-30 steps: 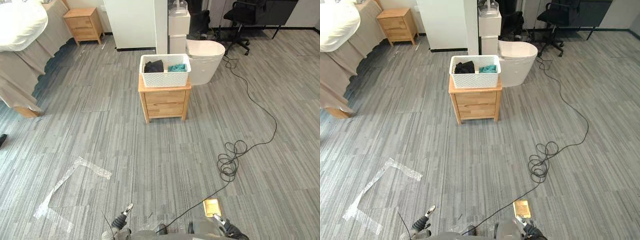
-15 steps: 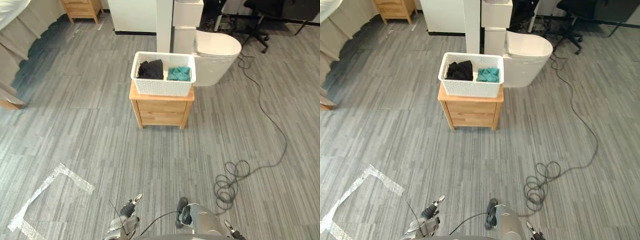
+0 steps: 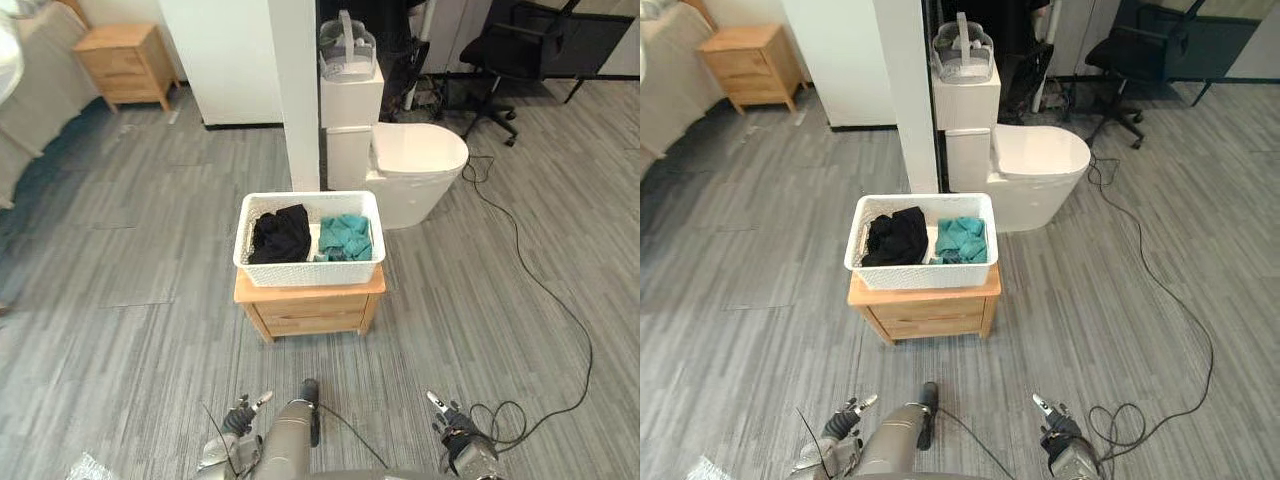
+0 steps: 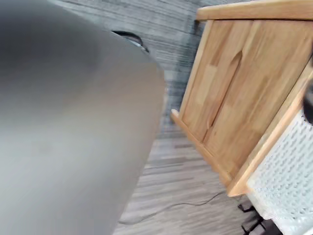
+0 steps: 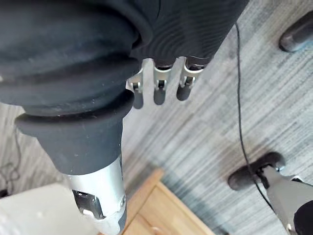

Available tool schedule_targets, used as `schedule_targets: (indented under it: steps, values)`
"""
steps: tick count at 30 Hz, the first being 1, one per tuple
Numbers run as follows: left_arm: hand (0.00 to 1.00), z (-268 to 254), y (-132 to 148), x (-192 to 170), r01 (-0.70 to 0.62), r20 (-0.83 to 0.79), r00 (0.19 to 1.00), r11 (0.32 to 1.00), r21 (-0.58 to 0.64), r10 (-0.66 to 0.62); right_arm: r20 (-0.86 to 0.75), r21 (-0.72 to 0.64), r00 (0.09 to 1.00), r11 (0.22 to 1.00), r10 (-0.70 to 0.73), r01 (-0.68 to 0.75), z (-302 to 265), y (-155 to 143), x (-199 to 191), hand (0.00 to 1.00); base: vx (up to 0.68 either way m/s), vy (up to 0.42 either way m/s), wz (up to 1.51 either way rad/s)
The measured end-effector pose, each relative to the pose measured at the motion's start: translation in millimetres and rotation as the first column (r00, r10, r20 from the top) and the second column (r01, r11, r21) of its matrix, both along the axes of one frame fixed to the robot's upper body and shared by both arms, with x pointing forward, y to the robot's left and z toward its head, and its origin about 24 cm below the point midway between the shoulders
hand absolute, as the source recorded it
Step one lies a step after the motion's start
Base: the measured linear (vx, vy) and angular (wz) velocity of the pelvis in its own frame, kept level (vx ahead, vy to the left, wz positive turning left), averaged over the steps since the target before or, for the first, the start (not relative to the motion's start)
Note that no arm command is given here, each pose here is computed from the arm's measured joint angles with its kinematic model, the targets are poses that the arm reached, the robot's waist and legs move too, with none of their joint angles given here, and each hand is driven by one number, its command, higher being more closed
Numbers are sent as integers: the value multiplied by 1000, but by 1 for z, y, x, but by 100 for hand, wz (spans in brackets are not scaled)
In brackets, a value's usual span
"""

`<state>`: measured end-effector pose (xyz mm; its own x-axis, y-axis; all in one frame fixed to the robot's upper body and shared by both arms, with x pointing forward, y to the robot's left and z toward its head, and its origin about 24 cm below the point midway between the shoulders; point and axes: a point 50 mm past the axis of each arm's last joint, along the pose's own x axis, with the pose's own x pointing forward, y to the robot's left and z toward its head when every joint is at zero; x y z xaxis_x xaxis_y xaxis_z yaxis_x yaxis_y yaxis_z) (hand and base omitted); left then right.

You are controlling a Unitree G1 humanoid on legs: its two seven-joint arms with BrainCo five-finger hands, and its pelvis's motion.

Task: Pick up the laundry basket with both hands and put the clothes into the washing machine.

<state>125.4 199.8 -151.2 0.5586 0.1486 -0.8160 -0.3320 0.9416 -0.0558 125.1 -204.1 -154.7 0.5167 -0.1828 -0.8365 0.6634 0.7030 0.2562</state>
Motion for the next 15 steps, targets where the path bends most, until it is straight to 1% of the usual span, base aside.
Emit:
schedule_targets:
  steps: [4,5,7,8,11,13,14,15]
  values:
    - [0,-2,1,-2,21,-36,999,1000,11,-21,-74,24,995,998,64,-62,-9,10,-27,0,578,251,12]
    - [0,-2,0,-2,25,-36,999,1000,12,-25,-72,14,995,998,68,-67,-9,6,-30,0,474,149,26]
    - [0,-1,-3,2,17,-22,1000,1000,3,-17,-92,10,994,998,61,-60,-10,3,-40,0,456,85,47]
    - [0,0,-4,5,5,-13,1000,1000,-8,-6,-113,21,993,1000,21,-18,-13,4,-51,0,439,25,69]
    - [0,-2,-10,1,-67,-13,998,997,-49,66,-133,37,989,997,-69,74,-15,3,-64,0,355,-98,87]
    - [0,-4,-12,-3,-101,-20,995,993,-62,100,-136,46,987,995,-87,94,-15,6,-67,0,329,-214,80]
    - [0,-3,-4,-8,-145,-15,989,988,-52,145,-150,63,985,994,-82,92,-17,13,-71,0,232,-248,44]
    - [0,-4,0,-11,-162,-16,987,986,-44,162,-157,71,984,993,-80,92,-17,15,-72,0,300,-381,34]
